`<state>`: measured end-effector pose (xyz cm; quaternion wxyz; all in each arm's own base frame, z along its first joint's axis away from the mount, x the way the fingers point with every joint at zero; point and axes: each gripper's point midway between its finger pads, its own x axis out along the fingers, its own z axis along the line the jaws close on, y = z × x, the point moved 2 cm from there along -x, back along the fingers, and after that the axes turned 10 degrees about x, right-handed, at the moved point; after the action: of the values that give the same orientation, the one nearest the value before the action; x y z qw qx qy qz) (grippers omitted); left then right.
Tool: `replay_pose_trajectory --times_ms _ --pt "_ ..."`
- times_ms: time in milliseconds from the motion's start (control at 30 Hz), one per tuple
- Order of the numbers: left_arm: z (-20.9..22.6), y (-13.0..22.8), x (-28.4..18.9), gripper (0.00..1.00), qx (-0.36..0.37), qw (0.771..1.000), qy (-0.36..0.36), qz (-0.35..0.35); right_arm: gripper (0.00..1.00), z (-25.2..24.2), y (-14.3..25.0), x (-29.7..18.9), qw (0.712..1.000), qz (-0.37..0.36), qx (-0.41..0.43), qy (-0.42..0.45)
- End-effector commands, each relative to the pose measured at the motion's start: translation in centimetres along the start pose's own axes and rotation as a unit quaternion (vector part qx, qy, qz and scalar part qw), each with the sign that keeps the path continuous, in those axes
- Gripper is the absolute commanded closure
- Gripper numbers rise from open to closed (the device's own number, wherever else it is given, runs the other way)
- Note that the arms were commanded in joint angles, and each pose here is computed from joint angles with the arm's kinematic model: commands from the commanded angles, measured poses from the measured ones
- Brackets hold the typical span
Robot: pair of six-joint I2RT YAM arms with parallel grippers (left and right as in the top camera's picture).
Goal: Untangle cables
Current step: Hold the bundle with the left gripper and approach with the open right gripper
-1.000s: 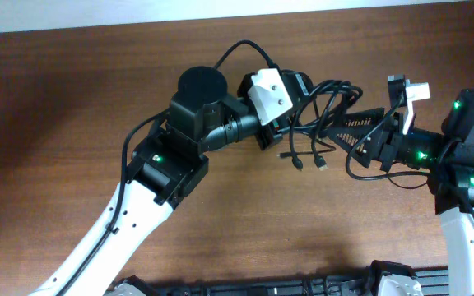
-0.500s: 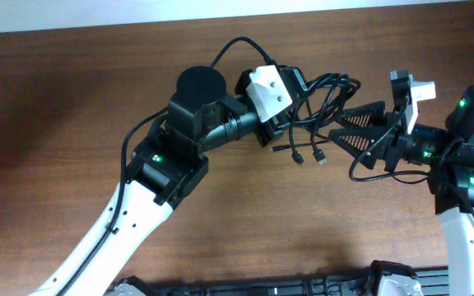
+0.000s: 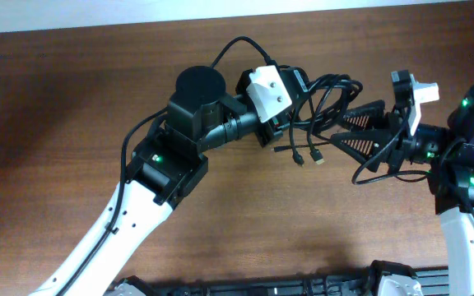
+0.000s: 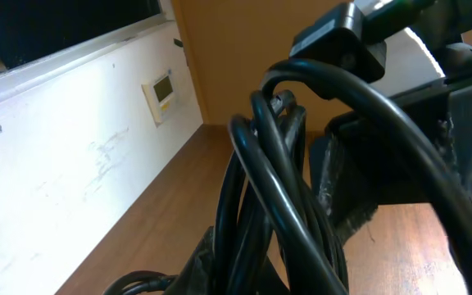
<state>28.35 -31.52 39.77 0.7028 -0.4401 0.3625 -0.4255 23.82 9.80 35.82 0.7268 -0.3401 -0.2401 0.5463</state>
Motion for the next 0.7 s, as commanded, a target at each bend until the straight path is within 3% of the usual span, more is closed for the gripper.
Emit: replay_pose_trajectory --times_ms 0,667 --pt "-0.4 -0.3 0.1 1.0 -0.015 1.0 0.012 -0.006 0.37 1.0 -0.3 -0.1 0.999 0.004 -0.03 -0.018" --pt "-4.2 -0.8 1.4 1.0 -0.019 0.998 0.059 0.001 0.36 1.4 -2.0 -0.1 0.991 -0.004 -0.134 -0.009"
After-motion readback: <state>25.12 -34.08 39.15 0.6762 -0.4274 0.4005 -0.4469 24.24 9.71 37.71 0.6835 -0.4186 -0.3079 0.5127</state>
